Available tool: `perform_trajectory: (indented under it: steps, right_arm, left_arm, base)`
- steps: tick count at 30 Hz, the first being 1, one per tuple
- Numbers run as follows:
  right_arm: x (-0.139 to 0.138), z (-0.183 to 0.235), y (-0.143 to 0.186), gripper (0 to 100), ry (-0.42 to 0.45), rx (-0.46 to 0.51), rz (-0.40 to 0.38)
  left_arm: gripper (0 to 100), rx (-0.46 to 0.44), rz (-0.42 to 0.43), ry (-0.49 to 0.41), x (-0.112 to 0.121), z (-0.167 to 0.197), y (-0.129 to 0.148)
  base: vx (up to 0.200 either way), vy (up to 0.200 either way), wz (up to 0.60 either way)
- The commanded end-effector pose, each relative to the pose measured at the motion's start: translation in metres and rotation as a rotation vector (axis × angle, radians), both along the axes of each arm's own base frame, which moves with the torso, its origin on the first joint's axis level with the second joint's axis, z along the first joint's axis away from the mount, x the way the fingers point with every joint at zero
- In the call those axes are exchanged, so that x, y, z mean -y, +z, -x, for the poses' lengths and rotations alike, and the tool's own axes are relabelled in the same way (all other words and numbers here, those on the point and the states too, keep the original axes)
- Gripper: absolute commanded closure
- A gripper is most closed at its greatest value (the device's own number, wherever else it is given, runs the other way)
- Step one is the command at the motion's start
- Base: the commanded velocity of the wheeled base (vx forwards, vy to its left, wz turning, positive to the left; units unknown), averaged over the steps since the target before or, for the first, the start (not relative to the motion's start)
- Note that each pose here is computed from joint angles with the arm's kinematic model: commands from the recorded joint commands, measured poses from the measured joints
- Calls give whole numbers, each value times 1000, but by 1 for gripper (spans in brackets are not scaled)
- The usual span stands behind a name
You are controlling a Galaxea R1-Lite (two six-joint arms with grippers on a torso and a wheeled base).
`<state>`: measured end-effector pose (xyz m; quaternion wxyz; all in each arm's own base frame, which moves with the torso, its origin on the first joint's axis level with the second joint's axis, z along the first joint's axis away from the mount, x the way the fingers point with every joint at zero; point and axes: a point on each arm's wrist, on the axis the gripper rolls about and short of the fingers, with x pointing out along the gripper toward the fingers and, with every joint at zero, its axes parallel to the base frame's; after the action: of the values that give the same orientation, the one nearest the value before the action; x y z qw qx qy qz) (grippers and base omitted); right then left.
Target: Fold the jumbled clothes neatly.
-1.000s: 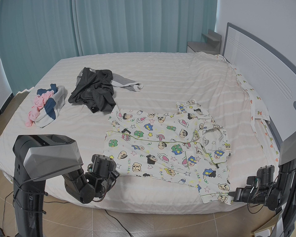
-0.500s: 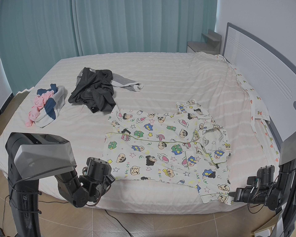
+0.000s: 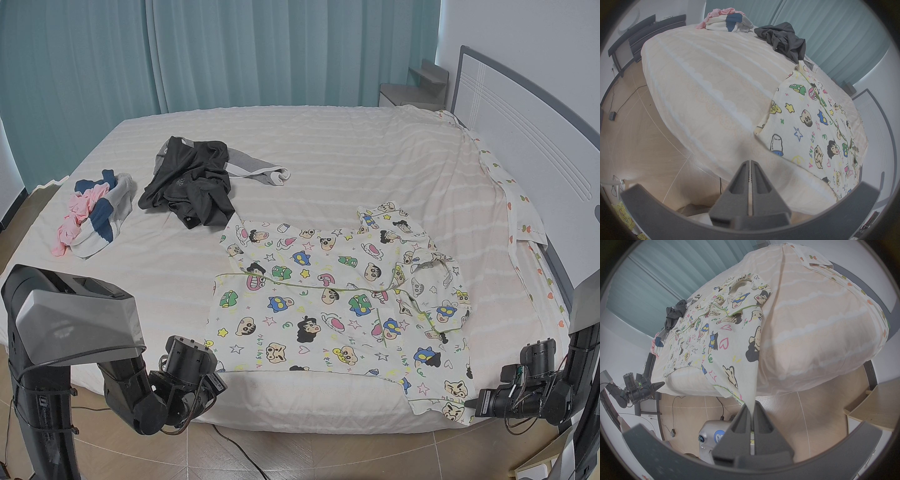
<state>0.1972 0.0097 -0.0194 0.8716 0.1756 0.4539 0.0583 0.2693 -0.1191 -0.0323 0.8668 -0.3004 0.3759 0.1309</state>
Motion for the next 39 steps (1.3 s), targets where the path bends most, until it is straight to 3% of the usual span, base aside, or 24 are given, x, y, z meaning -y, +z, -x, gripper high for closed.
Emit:
perform_trajectory:
  steps: [1,14,24,26,31,32,39]
  right_arm:
    - [0,5,-1,100,-1,-18,1]
    - [-2,5,-1,100,8,-17,1]
    - [-2,4,1,100,6,-4,1]
    - [-1,4,1,100,0,-2,1]
    - [-1,4,1,100,1,-5,0]
    - [-1,4,1,100,1,-5,0]
    - [-1,4,0,100,-1,-9,-1]
  left_arm:
    - [100,-9,-2,-1,-2,4,1]
    - [100,50,62,-31,-2,7,27]
    - [100,66,75,-17,0,-15,23]
    - [100,59,30,-84,-5,-16,24]
    - [100,63,39,-135,-9,-17,29]
    - [0,63,35,-138,-10,-17,29]
    - [0,60,-6,-164,-14,-19,27]
  base:
    - [0,0,0]
    - [0,0,0]
    - [0,0,0]
    - [0,0,0]
    - [0,0,0]
    - [0,0,0]
    - [0,0,0]
